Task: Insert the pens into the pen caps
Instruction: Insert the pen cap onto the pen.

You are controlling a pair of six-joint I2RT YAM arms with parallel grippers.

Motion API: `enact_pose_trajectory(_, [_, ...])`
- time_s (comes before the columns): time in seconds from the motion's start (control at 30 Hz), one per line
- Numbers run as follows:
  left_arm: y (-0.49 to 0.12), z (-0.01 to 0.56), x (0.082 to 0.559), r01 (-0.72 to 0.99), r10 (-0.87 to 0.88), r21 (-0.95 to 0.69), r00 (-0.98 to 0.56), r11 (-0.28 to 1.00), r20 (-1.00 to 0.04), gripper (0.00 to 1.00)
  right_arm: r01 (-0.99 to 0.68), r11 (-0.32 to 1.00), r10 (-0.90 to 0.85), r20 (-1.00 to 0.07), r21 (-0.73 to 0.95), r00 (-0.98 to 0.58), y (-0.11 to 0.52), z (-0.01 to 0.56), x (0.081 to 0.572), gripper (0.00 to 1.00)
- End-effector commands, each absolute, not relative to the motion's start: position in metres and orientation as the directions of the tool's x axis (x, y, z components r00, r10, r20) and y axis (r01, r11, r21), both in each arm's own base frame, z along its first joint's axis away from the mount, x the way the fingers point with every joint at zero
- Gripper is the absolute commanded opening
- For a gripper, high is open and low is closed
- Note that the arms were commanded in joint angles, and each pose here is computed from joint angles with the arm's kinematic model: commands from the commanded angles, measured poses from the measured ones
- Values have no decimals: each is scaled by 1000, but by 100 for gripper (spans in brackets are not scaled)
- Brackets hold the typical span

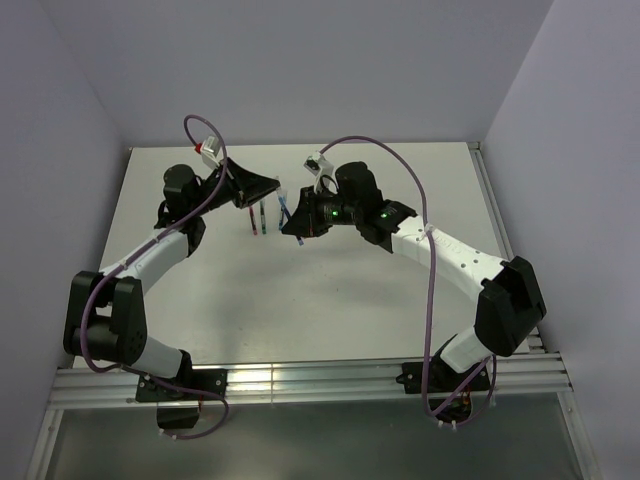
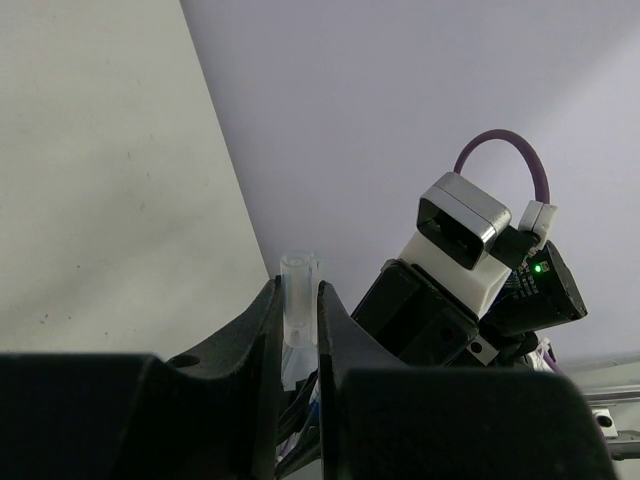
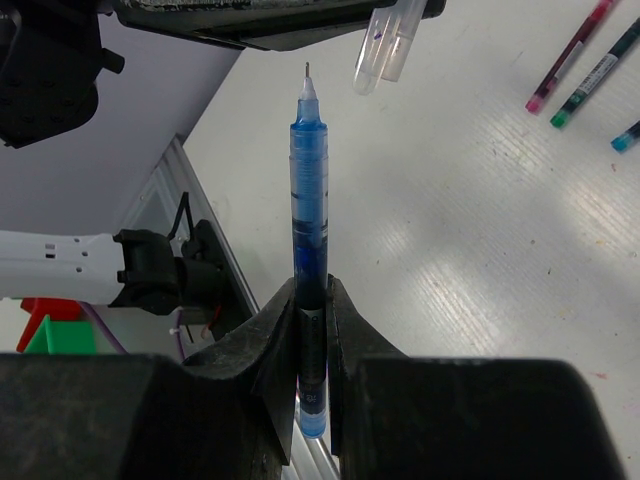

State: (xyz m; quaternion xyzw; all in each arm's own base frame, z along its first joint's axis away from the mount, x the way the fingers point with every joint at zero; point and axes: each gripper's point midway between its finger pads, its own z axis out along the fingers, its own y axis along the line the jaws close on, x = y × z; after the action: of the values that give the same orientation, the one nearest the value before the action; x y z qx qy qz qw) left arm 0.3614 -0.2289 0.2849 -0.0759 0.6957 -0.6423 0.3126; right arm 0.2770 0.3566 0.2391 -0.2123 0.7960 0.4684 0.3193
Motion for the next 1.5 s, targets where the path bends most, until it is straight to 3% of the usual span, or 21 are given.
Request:
enact_pose_trajectory(0.0, [-230,315,362,385,-510,-912,-761,144,-401,0,-669,452,-18,-744,590,-668,354,259,279,0])
enact_pose_trajectory(1.47, [-238,309,363,376,-474,-917,-788,136,-393,0,-659,500,6,-763,562,-647,345,266,288,0])
